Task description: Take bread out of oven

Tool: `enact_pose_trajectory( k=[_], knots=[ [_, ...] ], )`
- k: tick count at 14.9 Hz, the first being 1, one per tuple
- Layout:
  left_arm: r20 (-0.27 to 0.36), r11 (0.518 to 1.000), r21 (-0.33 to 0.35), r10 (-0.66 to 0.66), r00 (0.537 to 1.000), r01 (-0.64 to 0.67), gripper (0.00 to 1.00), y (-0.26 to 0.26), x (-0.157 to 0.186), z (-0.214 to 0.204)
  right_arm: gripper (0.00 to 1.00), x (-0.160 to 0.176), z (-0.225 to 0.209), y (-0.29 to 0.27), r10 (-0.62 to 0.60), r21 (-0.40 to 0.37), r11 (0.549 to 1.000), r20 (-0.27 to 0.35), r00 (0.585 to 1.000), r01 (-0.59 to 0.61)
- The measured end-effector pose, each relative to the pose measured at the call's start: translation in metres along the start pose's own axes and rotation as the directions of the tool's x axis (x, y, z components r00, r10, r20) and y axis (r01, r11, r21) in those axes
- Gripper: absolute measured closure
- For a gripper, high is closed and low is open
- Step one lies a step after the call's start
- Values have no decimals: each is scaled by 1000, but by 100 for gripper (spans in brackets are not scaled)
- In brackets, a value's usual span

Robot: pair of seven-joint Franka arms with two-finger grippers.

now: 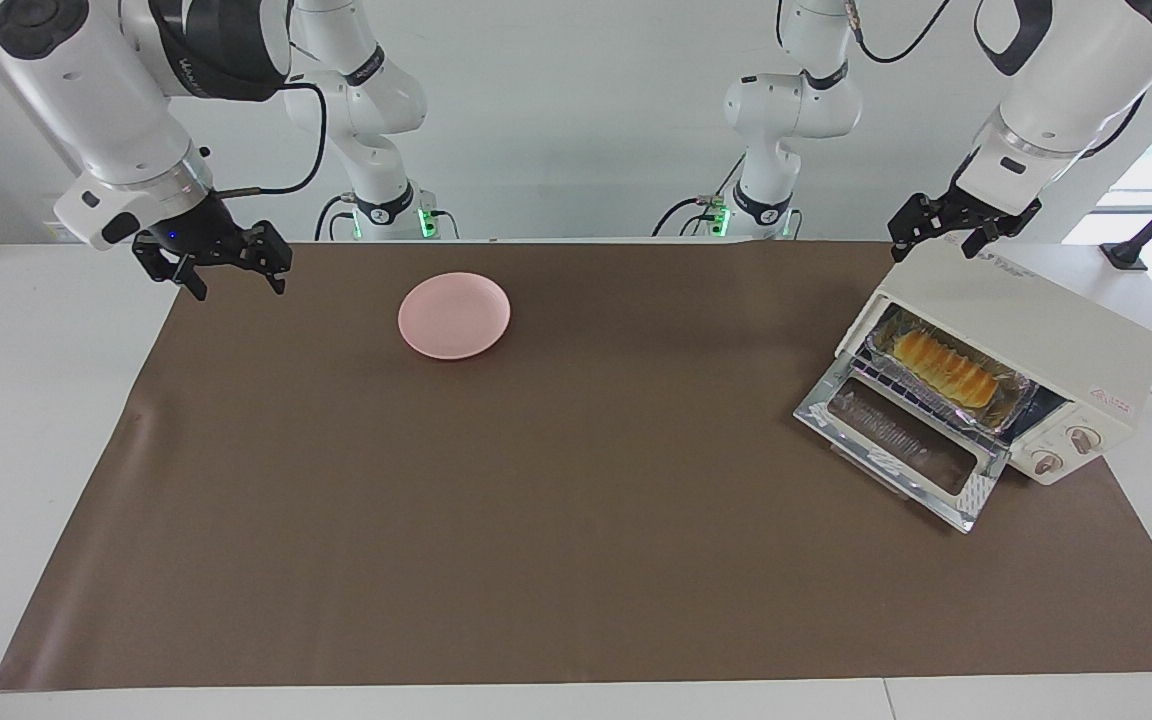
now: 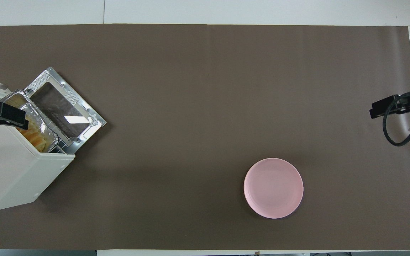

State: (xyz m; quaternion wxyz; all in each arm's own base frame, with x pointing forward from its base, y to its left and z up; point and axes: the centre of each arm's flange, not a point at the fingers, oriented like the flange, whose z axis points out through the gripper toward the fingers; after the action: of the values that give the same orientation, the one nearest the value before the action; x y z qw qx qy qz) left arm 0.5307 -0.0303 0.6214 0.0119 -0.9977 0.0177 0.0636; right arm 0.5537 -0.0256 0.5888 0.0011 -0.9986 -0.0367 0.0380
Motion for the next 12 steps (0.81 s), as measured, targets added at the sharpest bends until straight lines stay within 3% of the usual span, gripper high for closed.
enact_pose_trajectory(
  k=[12],
  knots=[
    [-23, 1000, -2, -26, 999, 26, 0, -2, 2, -2, 0, 0, 0, 0, 0, 0, 1000, 0, 1000, 0]
  ],
)
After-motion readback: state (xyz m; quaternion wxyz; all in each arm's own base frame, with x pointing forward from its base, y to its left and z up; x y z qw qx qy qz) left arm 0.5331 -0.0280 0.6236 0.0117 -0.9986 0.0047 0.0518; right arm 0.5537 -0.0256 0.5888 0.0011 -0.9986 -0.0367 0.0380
